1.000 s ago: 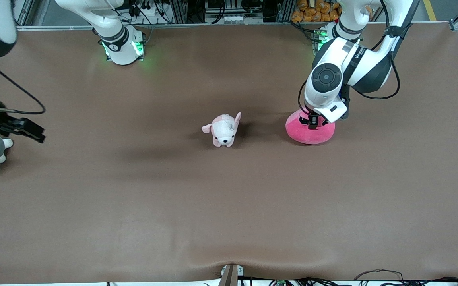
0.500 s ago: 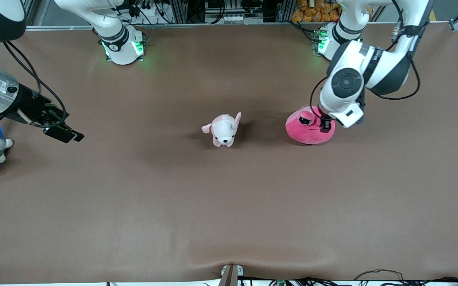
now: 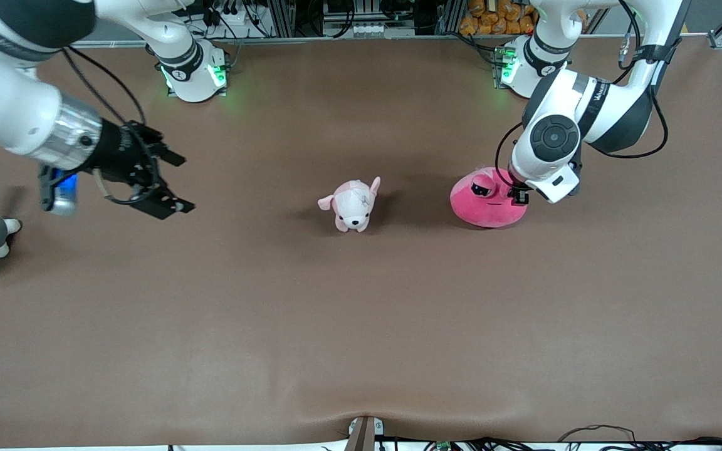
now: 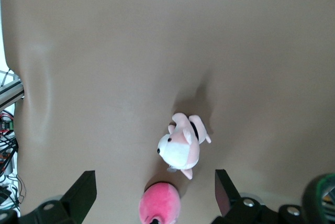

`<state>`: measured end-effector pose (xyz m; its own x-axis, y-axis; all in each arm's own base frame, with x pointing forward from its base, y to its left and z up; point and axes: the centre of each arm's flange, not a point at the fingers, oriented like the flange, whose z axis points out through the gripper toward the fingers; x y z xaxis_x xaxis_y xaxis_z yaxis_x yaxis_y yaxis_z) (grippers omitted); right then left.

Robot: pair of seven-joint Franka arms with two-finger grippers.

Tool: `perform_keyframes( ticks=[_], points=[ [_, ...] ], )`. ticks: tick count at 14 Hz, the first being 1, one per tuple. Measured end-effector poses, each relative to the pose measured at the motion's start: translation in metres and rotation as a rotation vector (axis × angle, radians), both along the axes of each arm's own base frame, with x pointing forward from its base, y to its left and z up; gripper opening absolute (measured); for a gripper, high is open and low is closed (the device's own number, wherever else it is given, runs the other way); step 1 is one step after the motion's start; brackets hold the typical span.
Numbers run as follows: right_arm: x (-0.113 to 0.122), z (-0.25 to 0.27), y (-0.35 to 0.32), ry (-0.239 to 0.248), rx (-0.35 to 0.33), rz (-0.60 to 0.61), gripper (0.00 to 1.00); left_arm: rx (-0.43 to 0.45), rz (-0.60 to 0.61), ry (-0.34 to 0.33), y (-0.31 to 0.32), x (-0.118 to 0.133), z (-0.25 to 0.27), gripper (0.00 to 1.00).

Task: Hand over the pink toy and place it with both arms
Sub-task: 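Lift the pink toy with the left gripper while the right gripper approaches, then grasp the pink toy with the right gripper beside the left gripper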

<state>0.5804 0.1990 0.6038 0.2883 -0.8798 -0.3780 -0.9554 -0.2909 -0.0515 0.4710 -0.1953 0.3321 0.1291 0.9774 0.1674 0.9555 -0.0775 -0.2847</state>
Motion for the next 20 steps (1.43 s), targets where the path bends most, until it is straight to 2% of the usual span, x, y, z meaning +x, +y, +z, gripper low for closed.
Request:
perform_keyframes(
  ticks=[2,4,6,8,11,14,18,20],
  points=[
    [-0.002,-0.002,0.023,0.013,0.001,-0.075,1.0,-0.003,0.015,-0.002,0.005,0.003,0.001,0.48],
    [-0.001,-0.002,0.032,0.019,0.004,-0.128,1.0,-0.008,0.027,-0.011,0.009,0.007,0.004,0.29],
    [-0.001,-0.003,0.032,0.025,0.003,-0.142,1.0,-0.017,0.029,-0.03,0.008,0.014,0.013,0.16],
    [0.0,-0.004,0.032,0.027,0.003,-0.145,1.0,-0.034,0.041,-0.045,0.004,0.023,0.032,0.15],
    [0.0,-0.005,0.033,0.029,0.002,-0.143,1.0,-0.104,0.08,-0.057,-0.011,0.037,0.083,0.11],
    [-0.003,-0.008,0.044,0.047,-0.002,-0.159,1.0,-0.257,0.125,-0.068,-0.037,0.044,0.152,0.11],
    [-0.008,-0.015,0.061,0.076,-0.011,-0.179,1.0,-0.403,0.14,-0.09,-0.092,0.031,0.21,0.11],
    [-0.008,-0.018,0.069,0.087,-0.012,-0.207,1.0,-0.476,0.22,-0.091,-0.123,0.025,0.235,0.11]
  ],
)
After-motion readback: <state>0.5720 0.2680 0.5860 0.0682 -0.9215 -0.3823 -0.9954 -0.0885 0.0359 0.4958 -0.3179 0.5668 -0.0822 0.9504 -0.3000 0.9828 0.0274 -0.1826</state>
